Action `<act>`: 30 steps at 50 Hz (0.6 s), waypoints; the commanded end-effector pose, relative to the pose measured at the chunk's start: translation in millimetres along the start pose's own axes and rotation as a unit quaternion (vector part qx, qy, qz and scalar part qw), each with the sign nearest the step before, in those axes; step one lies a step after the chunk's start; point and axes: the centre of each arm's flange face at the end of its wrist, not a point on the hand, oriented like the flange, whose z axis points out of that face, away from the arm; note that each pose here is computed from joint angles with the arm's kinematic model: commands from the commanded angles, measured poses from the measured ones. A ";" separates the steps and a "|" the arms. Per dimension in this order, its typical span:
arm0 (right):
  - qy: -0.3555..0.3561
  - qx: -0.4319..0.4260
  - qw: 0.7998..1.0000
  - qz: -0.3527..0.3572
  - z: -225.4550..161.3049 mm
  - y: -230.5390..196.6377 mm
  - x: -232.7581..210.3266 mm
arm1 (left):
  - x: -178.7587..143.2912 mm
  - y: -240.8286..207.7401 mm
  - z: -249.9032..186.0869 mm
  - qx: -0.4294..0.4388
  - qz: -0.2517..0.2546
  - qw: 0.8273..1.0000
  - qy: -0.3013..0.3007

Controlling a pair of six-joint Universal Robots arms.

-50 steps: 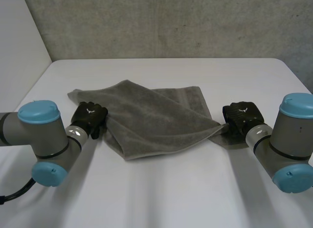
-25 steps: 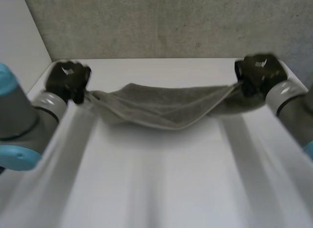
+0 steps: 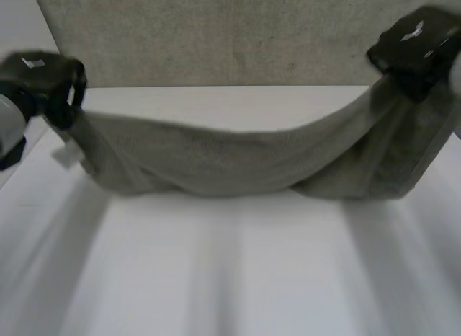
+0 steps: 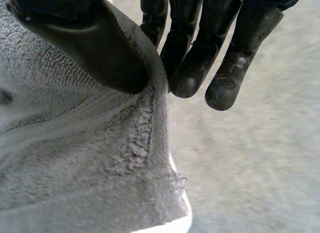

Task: Fold the towel.

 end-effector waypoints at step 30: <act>0.227 0.282 0.931 0.039 105.7 -74.8 5.8 | -23.3 -54.0 123.8 0.283 -0.048 0.947 -0.144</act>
